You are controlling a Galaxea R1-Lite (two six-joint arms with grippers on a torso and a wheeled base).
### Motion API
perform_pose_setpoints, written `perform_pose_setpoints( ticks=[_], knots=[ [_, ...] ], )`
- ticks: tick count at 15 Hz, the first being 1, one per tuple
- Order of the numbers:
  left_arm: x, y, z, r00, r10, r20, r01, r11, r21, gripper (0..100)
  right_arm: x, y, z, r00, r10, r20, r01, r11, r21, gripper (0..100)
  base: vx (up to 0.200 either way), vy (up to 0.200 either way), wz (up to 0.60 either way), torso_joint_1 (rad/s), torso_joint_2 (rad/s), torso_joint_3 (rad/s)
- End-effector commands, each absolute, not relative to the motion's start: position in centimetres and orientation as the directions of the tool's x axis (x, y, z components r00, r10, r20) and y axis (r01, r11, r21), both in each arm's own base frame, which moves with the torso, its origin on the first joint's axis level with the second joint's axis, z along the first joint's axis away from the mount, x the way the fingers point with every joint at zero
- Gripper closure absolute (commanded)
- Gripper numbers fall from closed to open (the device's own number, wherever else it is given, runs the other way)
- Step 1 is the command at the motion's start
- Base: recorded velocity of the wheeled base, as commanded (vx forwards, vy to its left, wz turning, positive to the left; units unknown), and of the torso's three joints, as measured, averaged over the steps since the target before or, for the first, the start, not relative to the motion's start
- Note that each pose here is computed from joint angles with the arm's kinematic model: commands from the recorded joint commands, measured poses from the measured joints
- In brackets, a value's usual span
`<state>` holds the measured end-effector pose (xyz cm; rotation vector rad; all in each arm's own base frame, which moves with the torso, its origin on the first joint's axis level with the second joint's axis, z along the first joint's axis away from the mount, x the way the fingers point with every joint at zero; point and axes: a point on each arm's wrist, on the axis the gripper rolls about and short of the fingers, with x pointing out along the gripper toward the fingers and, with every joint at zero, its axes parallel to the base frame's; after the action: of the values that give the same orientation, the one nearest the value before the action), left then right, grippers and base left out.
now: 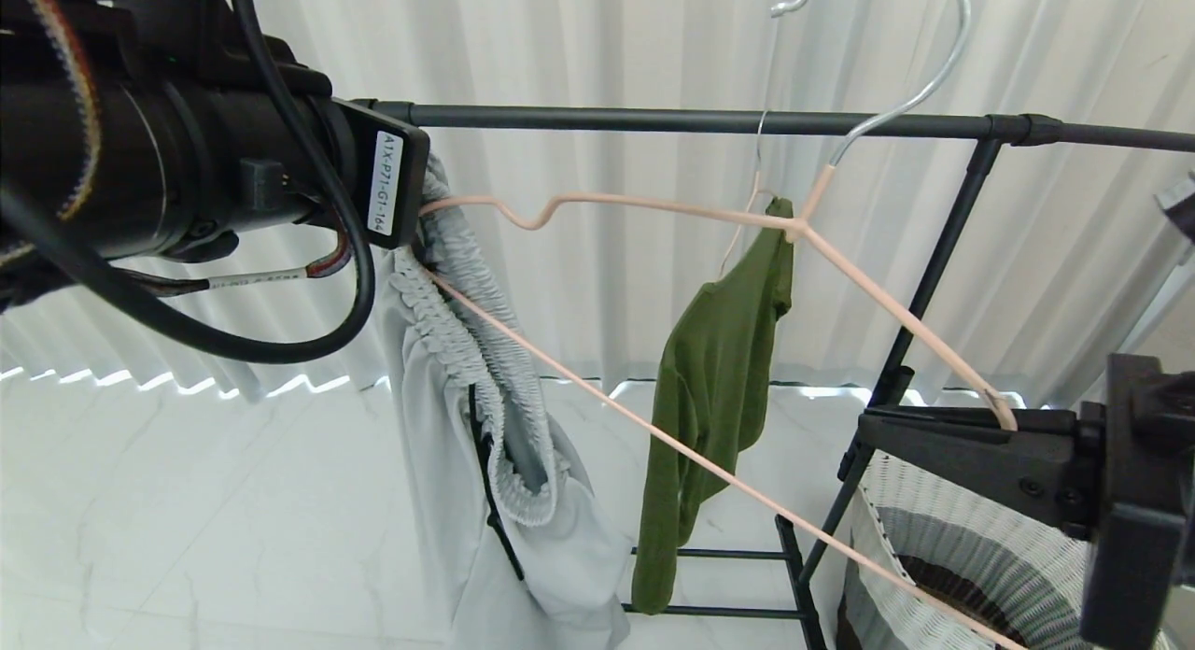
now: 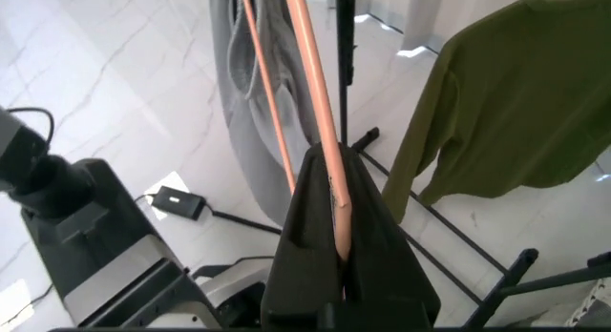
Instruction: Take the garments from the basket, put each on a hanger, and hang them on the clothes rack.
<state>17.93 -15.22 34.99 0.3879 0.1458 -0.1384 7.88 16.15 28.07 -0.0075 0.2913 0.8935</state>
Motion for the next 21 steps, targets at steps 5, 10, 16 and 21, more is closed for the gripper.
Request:
perform_pose_setpoints(
  ticks=[5,10,16,21],
  knots=[
    [17.4,-16.1,34.9,0.975,-0.146,-0.170,0.196,0.921,0.336,100,9.6,18.8,26.6,0.601,0.740,-0.302,-0.752,0.651,0.102,100,0.000,0.000,0.00,0.000,0.00,0.000],
    [18.2,-16.1,35.8,0.988,-0.069,-0.140,0.112,0.938,0.328,100,10.5,18.7,25.8,0.638,0.681,-0.360,-0.705,0.705,0.083,100,0.000,0.000,0.00,0.000,0.00,0.000],
    [18.5,-17.4,35.6,0.984,-0.093,-0.149,0.138,0.935,0.327,100,12.2,19.7,26.2,0.695,0.655,-0.297,-0.660,0.745,0.099,100,0.000,0.000,0.00,0.000,0.00,0.000],
    [18.5,-18.6,36.0,0.983,-0.124,-0.138,0.156,0.953,0.258,100,12.7,21.0,26.0,0.691,0.671,-0.268,-0.671,0.734,0.107,100,0.000,0.000,0.00,0.000,0.00,0.000]
  ],
)
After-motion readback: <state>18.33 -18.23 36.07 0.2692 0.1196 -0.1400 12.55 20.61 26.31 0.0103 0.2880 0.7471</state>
